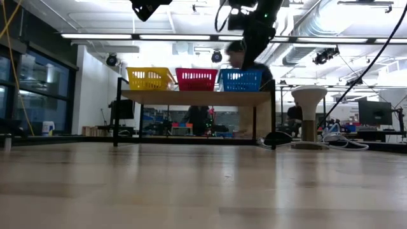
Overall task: Pick & Place Office Desk Supplies
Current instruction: Return to Home Position
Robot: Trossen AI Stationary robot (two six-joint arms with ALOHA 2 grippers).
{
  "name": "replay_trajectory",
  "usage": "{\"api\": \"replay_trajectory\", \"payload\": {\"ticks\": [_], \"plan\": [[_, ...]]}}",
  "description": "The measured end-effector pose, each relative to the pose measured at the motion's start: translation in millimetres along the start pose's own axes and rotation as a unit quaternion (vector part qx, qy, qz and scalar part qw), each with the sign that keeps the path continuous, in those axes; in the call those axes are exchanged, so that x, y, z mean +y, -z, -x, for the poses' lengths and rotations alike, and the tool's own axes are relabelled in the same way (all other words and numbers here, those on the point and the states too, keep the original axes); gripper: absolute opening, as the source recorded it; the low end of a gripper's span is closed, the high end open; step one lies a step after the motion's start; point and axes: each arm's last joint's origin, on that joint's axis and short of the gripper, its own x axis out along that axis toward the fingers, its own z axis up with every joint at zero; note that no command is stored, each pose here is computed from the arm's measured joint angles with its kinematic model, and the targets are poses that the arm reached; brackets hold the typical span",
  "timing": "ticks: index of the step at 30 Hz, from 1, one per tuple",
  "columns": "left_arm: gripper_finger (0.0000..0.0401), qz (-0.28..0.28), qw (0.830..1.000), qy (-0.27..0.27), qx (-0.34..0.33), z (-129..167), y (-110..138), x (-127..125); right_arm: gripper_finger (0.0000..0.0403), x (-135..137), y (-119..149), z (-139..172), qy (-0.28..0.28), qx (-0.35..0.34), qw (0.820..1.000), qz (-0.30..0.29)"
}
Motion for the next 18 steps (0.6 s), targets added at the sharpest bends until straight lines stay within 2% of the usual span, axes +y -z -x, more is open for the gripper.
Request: {"api": "replay_trajectory", "payload": {"ticks": [7,12,18], "plan": [[0.0083,0.000,1.000,0.000,0.000,0,0,0,0.0070,4,1,28,0.016,-0.047,0.999,0.004],[0.0083,0.000,1.000,0.000,0.000,0,0,0,0.0069,13,-2,33,0.011,-0.057,0.998,0.013],[0.0083,0.000,1.000,0.000,0.000,0,0,0,0.0069,18,-3,35,-0.014,-0.067,0.997,-0.031]]}}
